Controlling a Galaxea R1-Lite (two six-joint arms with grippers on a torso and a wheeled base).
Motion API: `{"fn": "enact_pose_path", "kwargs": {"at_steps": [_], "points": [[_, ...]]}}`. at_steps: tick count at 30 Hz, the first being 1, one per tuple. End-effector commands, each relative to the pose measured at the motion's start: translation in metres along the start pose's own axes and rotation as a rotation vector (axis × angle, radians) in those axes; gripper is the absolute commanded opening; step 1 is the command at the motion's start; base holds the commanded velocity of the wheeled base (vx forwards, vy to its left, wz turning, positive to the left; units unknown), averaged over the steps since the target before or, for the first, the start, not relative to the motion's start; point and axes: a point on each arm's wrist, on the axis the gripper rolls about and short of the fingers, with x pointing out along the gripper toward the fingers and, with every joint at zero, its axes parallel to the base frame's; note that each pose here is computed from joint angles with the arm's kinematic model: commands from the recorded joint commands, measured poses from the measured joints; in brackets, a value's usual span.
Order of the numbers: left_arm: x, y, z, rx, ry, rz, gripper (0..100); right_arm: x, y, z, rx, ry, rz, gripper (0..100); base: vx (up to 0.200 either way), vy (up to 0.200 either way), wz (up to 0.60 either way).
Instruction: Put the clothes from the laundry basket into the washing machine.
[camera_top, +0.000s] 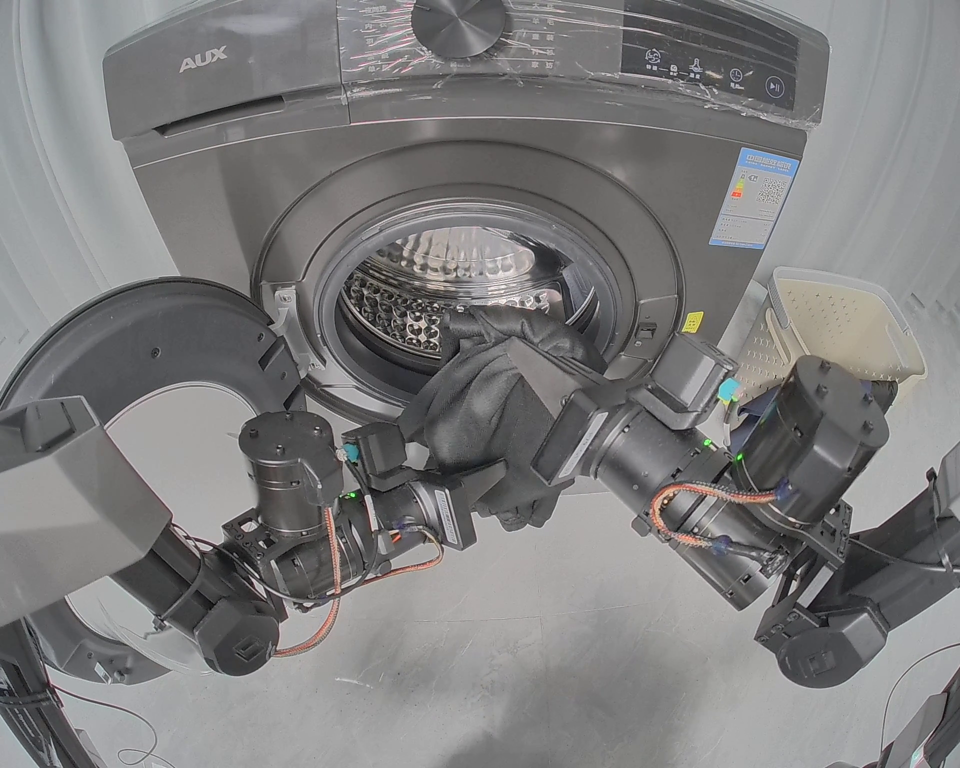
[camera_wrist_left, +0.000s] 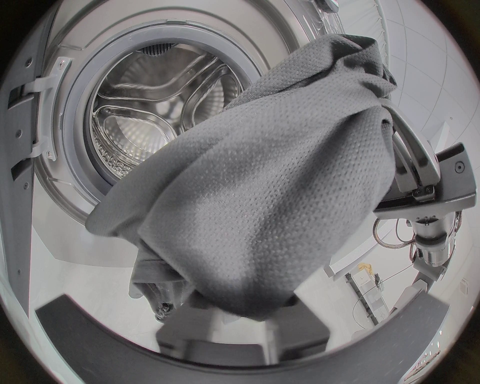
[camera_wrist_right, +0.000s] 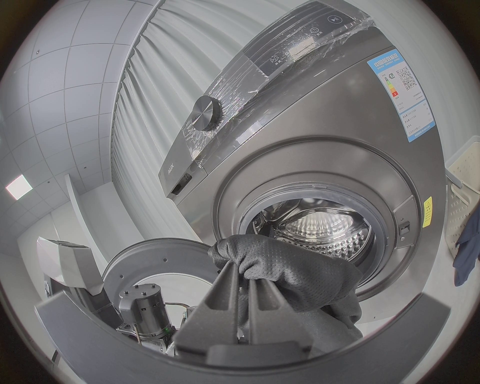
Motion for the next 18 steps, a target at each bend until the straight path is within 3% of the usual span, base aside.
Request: {"fn": "enact_pose_path", "kwargs": {"at_steps": [1, 5, 14, 18], "points": [[-0.002, -0.001, -0.001, 0.000, 0.000, -0.001, 0, 0.000, 0.000, -0.001, 0.001, 0.002, -0.001, 0, 0.000, 0.000, 0.00], [-0.008, -0.004, -0.002, 0.002, 0.001, -0.004, 0, 0.000, 0.000, -0.001, 0.001, 0.004, -0.002, 0, 0.000, 0.000, 0.00], [-0.041, -0.035, 0.007, 0.016, -0.028, -0.074, 0, -0.002, -0.004, -0.008, -0.006, 0.035, -0.002, 0, 0.000, 0.000, 0.00], [-0.049, -0.039, 0.011, 0.018, -0.039, -0.083, 0, -0.004, -0.004, -0.011, -0.007, 0.046, -0.001, 0, 0.000, 0.000, 0.00]]}}
